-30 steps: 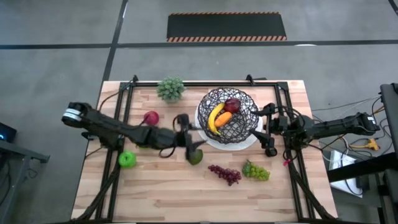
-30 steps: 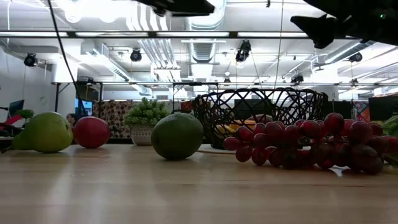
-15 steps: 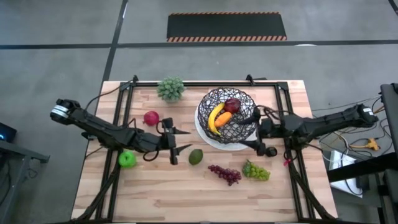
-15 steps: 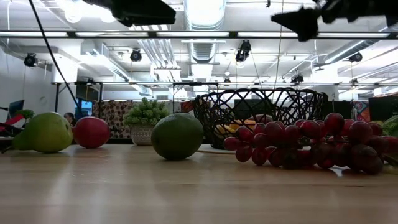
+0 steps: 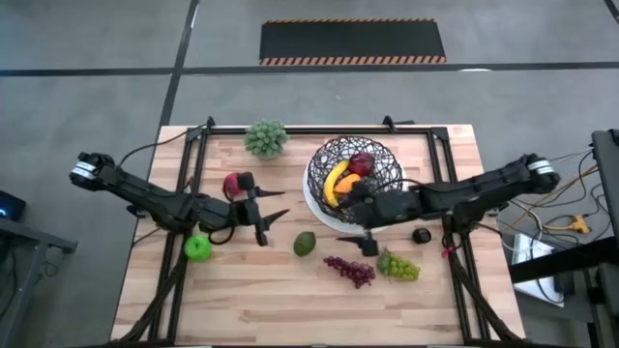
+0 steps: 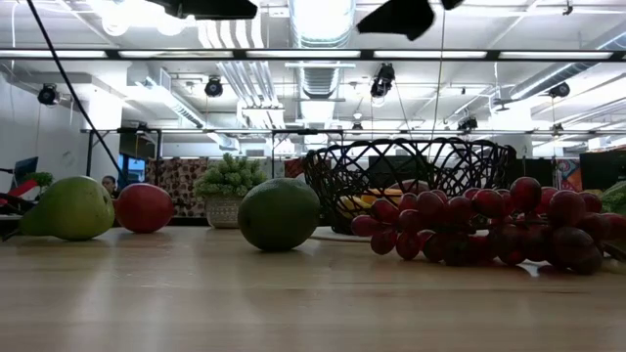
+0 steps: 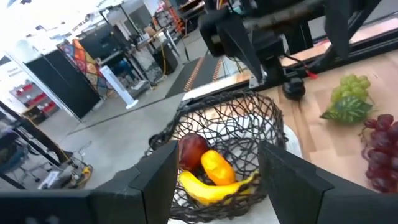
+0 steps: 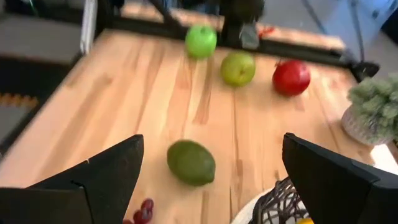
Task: Build produce basket
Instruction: Put the green lime into the black wire basket
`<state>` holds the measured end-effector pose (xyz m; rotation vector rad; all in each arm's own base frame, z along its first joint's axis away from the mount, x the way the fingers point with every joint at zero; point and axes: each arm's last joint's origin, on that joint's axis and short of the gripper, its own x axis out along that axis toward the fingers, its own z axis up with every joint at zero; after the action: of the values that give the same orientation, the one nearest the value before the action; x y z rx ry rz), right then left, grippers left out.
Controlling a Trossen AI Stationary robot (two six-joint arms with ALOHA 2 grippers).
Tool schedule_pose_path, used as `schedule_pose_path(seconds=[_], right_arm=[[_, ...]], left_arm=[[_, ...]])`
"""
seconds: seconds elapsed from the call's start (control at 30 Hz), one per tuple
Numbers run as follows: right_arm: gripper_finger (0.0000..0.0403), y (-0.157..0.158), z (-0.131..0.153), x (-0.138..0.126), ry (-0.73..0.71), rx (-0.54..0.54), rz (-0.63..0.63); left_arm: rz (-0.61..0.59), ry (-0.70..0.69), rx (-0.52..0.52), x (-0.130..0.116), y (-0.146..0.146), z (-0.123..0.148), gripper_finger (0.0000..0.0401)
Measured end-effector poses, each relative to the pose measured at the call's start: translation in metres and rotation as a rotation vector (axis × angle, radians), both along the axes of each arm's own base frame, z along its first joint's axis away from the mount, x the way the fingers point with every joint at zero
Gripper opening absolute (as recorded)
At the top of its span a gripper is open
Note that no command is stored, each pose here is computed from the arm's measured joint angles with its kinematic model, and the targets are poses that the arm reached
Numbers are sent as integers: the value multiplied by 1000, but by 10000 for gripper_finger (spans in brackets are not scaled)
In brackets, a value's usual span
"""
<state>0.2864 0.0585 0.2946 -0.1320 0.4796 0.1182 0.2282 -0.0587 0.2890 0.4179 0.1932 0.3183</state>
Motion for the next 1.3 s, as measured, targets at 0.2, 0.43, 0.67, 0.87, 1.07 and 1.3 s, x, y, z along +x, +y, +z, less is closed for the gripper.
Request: schedule_pose_path(seconds=[0.2,0.43,0.67,0.87,1.07,1.3], right_arm=[[365,9,-3,43,195,-83,26],[365,18,-17,84,345,-162,68],[365,22,-40,120,456,-202,96],[365,24,-67,142,549,-217,128],[366,26,-87,159,579,-229,142],[366,25,-105,163,639,-220,152]], left_arm=[[31,19,81,-8,4,-2,202],[34,-18,87,-26,10,-8,202],[36,-81,61,-41,15,-11,202],[37,-93,56,-45,17,-14,202],[37,-103,52,-48,17,-13,202],[36,-103,52,-47,17,-14,202]])
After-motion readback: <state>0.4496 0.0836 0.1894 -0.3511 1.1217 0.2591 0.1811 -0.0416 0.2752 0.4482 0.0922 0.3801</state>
